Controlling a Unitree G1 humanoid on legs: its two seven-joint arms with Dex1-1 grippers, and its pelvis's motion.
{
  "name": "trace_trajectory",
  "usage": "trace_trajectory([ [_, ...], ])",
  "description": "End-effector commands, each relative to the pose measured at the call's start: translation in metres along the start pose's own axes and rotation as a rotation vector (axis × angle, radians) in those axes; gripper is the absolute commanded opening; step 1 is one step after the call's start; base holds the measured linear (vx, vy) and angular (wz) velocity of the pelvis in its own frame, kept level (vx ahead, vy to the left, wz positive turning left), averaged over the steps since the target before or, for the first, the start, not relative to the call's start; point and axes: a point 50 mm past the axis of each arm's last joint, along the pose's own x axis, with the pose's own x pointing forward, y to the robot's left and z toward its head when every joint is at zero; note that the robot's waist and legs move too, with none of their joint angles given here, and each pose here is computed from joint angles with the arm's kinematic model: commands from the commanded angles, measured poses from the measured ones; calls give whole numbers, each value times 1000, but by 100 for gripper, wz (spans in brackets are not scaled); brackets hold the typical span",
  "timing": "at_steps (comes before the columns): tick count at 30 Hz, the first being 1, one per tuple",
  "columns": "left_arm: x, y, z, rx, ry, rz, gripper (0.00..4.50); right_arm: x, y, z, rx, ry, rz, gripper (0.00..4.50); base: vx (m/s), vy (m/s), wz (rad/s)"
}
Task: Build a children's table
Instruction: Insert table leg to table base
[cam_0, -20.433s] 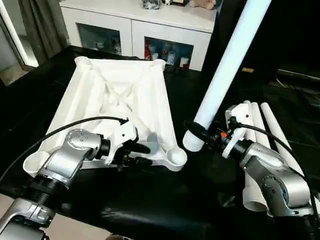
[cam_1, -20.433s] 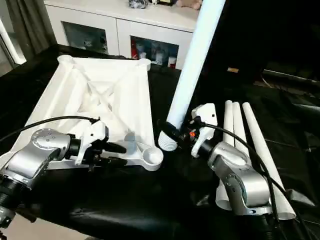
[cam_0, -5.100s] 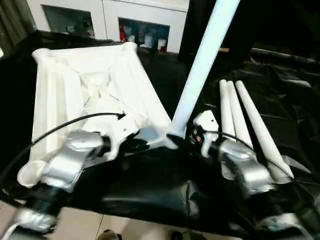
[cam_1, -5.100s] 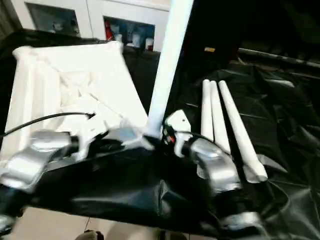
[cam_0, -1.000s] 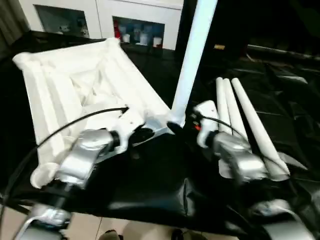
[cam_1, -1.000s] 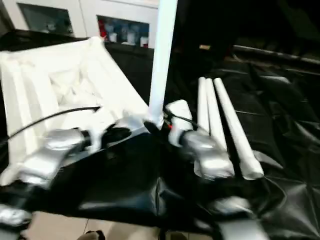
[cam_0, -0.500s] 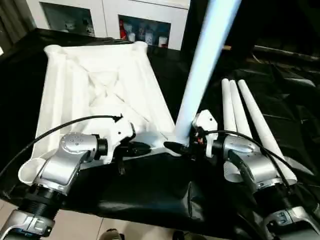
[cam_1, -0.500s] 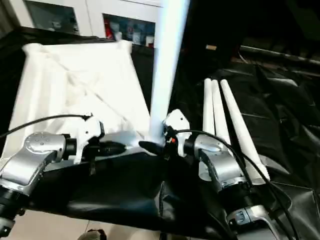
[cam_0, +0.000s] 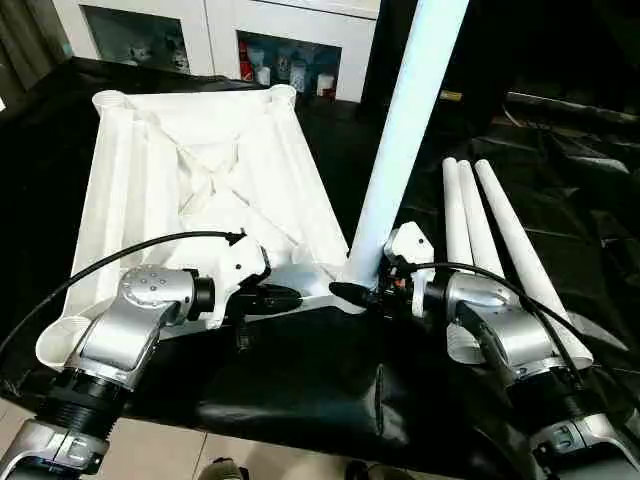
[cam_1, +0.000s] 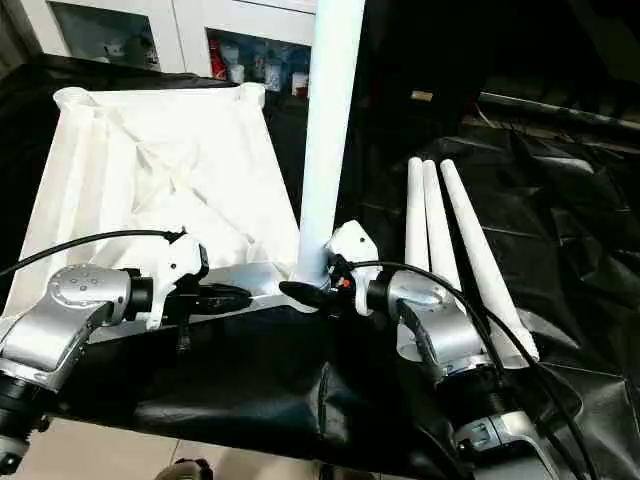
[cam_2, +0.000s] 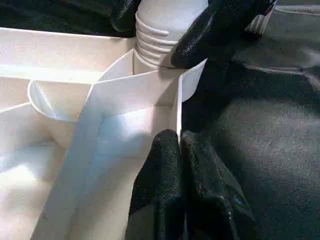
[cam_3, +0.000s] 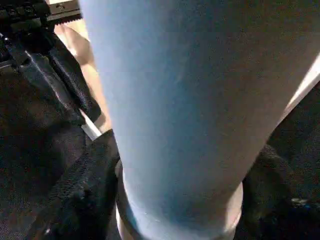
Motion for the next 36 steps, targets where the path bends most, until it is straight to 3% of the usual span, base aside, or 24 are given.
trace_trajectory([
  [1, 9, -7, 1, 4, -15, -50, 0, 0, 2, -4, 3, 10, 2, 283, 0, 0, 0],
  [5, 13, -3, 0, -7, -8, 10, 0, 3, -1, -9, 56, -3, -74, 277, 0, 0, 0],
  [6, 15, 1, -1, -19, -3, 59, 0, 5, -4, -12, 94, -14, -136, 276, 0, 0, 0],
  [8, 26, 13, -1, -75, -9, 224, 0, 14, -12, -23, 253, -41, -359, 275, -26, -2, 0],
  [9, 26, 13, -1, -75, -9, 224, 0, 14, -12, -23, 253, -41, -359, 275, 0, 0, 0],
  [11, 40, 19, -1, -139, 9, 351, 0, 26, -14, -33, 352, -17, -553, 274, 0, 0, 0],
  [17, 67, 21, 3, -203, 32, 506, 0, 48, -8, -40, 416, 50, -746, 274, 0, 0, 0],
  [22, 92, 8, 15, -164, 29, 412, 0, 63, -6, -32, 378, 50, -760, 274, 0, 0, 0],
  [25, 86, 8, 13, -155, 52, 389, 0, 63, -9, -26, 385, 1, -721, 274, 0, 0, 0],
  [26, 83, 9, 11, -155, 61, 384, 0, 62, -11, -22, 381, -22, -712, 330, 0, 0, 0],
  [29, 77, 9, 6, -147, 82, 365, 0, 60, -14, -15, 351, -51, -693, 350, 0, 0, 0],
  [31, 74, 9, 4, -142, 94, 355, 0, 58, -16, -10, 332, -70, -670, 387, 0, 0, 0],
  [36, 59, 8, -1, -119, 129, 297, 0, 45, -20, 9, 245, -126, -528, 397, 0, 0, 0],
])
